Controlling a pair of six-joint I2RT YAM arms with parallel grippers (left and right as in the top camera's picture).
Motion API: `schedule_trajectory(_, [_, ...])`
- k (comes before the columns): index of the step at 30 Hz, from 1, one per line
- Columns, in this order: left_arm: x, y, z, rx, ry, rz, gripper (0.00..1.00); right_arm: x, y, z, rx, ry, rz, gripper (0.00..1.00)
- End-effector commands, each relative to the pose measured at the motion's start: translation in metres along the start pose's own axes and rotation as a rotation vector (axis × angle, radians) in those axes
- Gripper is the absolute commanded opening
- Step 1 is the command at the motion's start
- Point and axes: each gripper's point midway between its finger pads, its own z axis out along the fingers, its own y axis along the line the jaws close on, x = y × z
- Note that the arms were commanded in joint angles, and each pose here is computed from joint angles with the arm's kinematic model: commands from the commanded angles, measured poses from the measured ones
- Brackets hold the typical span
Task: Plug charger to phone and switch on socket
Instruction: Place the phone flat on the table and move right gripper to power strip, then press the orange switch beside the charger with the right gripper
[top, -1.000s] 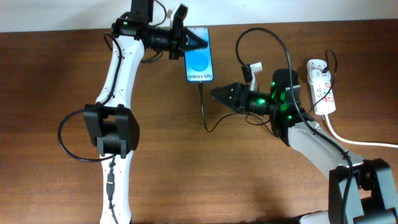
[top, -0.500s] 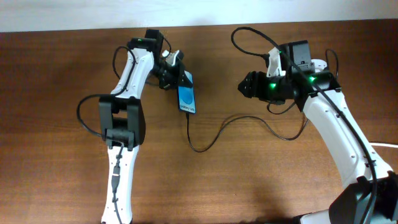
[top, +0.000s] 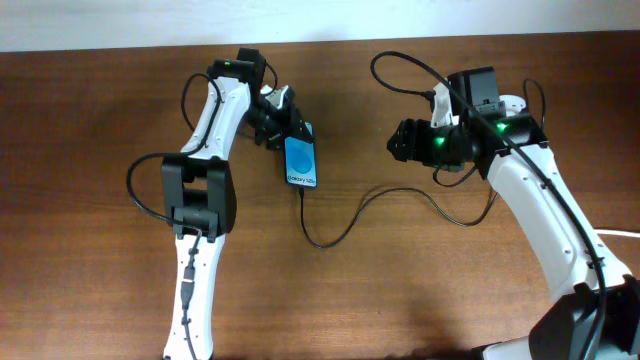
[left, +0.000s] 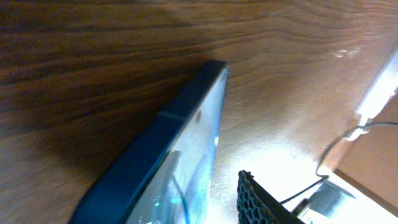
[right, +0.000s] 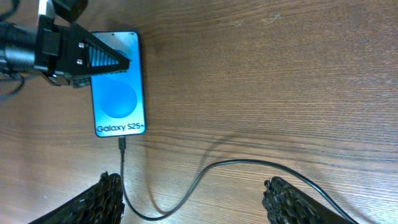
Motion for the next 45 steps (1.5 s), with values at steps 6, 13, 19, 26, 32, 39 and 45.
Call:
schedule_trajectory(6, [0.000,0.108,-0.031,-0.627,-0.061,-0.128,0.48,-0.006,-0.005,-0.006,0.035,-0.024,-0.031,0.76])
schedule_trajectory(13, [-0.006,-0.030,-0.217,-0.603,-0.526,0.121,0.38,-0.048,-0.022,-0.103,0.048,-0.254,0.000,0.67])
schedule_trajectory(19, [0.044,-0.083,-0.291,-0.584,-0.657,0.245,0.73,-0.074,-0.173,-0.180,0.243,-0.447,0.329,0.67])
schedule_trajectory(26, [0.048,-0.080,-0.288,-0.590,-0.634,0.237,1.00,-0.082,-0.278,-0.164,0.276,-0.456,0.497,0.67])
schedule_trajectory(32, [0.048,-0.080,-0.288,-0.590,-0.634,0.237,0.99,-0.082,-0.321,-0.099,0.250,-0.358,0.547,0.67])
schedule_trajectory(39, [0.048,-0.080,-0.288,-0.590,-0.634,0.237,1.00,-0.091,-0.346,-0.040,0.291,-0.321,0.518,0.67])
schedule_trajectory(45, [0.048,-0.080,-0.288,-0.590,-0.634,0.237,0.99,-0.086,-0.347,-0.003,0.387,-0.258,0.477,0.68])
